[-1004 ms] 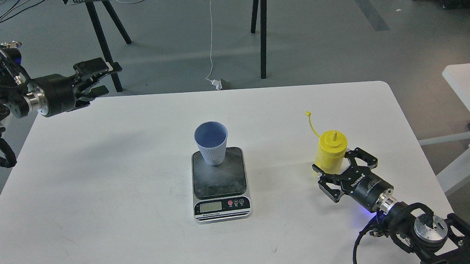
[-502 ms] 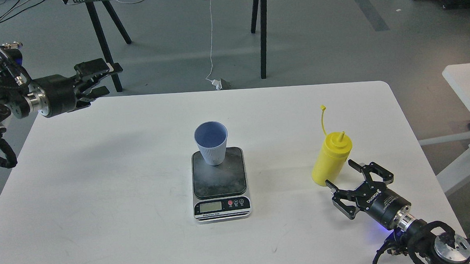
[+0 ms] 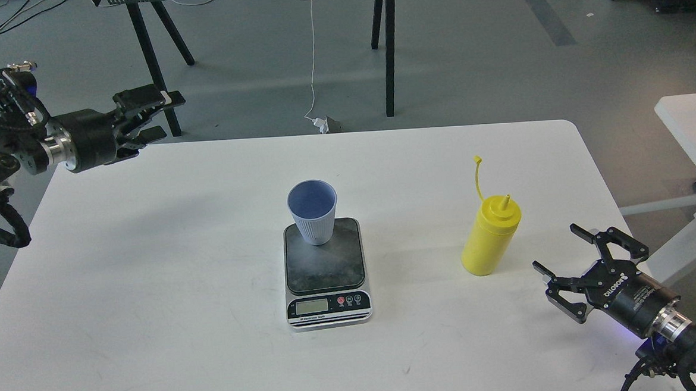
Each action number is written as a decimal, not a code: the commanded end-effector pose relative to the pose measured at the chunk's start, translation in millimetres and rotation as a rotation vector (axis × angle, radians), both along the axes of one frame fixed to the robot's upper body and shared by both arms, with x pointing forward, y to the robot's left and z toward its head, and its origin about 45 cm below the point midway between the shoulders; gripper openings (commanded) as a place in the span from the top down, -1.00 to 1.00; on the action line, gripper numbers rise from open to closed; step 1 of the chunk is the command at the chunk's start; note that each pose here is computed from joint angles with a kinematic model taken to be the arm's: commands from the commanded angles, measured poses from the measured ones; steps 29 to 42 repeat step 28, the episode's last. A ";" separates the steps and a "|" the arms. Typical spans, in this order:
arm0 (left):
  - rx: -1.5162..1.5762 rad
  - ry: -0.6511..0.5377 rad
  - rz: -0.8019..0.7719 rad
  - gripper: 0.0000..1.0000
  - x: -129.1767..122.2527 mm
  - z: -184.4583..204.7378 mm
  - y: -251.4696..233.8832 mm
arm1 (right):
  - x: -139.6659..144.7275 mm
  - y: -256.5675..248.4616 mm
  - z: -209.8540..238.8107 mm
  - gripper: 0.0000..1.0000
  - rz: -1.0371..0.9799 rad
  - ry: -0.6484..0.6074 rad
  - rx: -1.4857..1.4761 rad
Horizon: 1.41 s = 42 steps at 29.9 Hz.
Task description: Pour seasoning into cup on scale with both arms
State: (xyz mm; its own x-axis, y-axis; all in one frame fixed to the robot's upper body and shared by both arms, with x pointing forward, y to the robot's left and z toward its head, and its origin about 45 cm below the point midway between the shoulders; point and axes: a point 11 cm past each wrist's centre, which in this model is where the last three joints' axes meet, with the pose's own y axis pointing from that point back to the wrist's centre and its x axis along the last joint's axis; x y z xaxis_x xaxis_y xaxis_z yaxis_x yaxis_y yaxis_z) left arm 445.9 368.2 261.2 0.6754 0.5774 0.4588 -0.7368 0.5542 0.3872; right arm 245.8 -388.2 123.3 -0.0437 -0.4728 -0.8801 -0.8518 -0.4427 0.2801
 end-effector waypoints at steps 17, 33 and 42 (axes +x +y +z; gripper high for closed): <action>-0.109 -0.023 0.035 -0.98 3.0 4.3 -5.1 | 147.9 -13.3 81.5 -0.90 0.043 -0.178 -0.200; -0.109 -0.023 0.037 -0.98 2.7 4.2 -4.2 | 151.0 -9.9 72.1 -0.91 0.039 -0.156 -0.201; -0.109 -0.023 0.037 -0.98 2.7 4.2 -4.2 | 151.0 -9.9 72.1 -0.91 0.039 -0.156 -0.201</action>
